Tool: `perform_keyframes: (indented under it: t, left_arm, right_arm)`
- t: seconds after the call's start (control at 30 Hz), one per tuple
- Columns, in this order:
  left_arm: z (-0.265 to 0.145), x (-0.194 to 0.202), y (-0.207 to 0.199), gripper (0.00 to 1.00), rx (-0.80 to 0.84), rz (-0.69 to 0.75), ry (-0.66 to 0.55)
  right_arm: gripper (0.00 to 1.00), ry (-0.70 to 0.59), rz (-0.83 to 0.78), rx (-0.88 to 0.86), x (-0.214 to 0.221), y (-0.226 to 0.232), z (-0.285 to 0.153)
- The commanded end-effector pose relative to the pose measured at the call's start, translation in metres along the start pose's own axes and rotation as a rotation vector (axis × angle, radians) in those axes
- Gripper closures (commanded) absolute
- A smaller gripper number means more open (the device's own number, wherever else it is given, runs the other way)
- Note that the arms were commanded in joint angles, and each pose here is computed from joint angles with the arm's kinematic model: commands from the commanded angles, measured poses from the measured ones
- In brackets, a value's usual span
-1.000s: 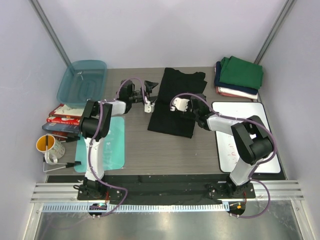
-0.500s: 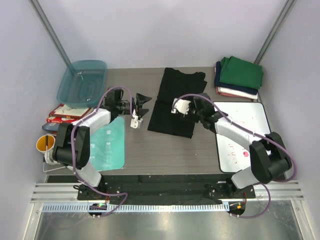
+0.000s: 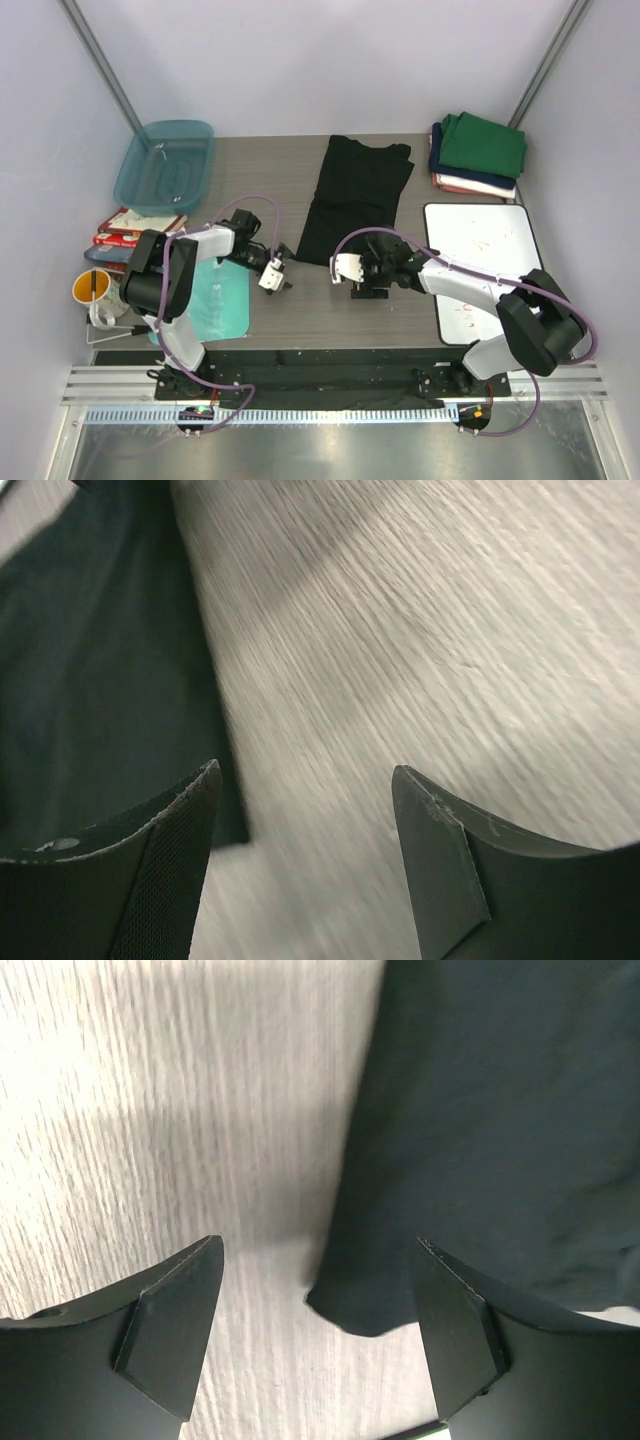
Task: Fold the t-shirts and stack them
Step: Grab one side of the 2/3 rectangular tshirt with both arms
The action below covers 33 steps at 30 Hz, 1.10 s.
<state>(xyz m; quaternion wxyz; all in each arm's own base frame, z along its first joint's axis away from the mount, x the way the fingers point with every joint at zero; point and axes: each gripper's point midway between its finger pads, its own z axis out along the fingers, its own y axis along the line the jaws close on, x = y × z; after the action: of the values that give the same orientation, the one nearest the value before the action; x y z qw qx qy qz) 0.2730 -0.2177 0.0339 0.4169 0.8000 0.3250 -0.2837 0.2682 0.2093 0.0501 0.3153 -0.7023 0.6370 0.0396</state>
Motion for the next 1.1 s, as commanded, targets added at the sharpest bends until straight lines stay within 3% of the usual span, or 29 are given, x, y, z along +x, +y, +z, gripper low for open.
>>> perform_keyframes:
  t: [0.0,0.5,0.6,0.7,0.73,0.77,0.93,1.07]
  left_arm:
    - [0.008,-0.004,0.042,0.31,-0.051,0.505,0.008]
    - [0.016,0.038,0.079,0.34,-0.081,0.492,0.096]
    - [0.017,0.049,0.082,0.42,-0.075,0.475,0.109]
    - [0.017,0.055,0.084,0.77,-0.072,0.465,0.109]
    - [0.017,0.056,0.085,0.95,-0.069,0.461,0.109]
    - [0.018,0.055,0.083,1.00,-0.062,0.459,0.103]
    - [0.003,0.021,0.062,1.00,0.013,0.388,0.022]
    - [-0.018,-0.027,0.042,1.00,0.064,0.298,-0.054]
  right_arm:
    - [0.20,0.005,0.011,0.053,0.005,-0.003,0.007]
    - [0.23,0.066,0.031,0.081,0.036,-0.019,0.028]
    - [0.33,0.075,0.024,0.043,0.043,-0.017,0.029]
    - [0.70,0.096,0.002,-0.029,0.050,-0.008,0.028]
    - [0.83,0.099,-0.001,-0.061,0.049,-0.005,0.027]
    - [0.86,0.098,-0.005,-0.082,0.049,-0.003,0.026]
    - [0.99,0.048,-0.010,-0.199,0.029,0.002,0.008]
    - [0.99,-0.026,0.000,-0.302,0.005,0.012,-0.018]
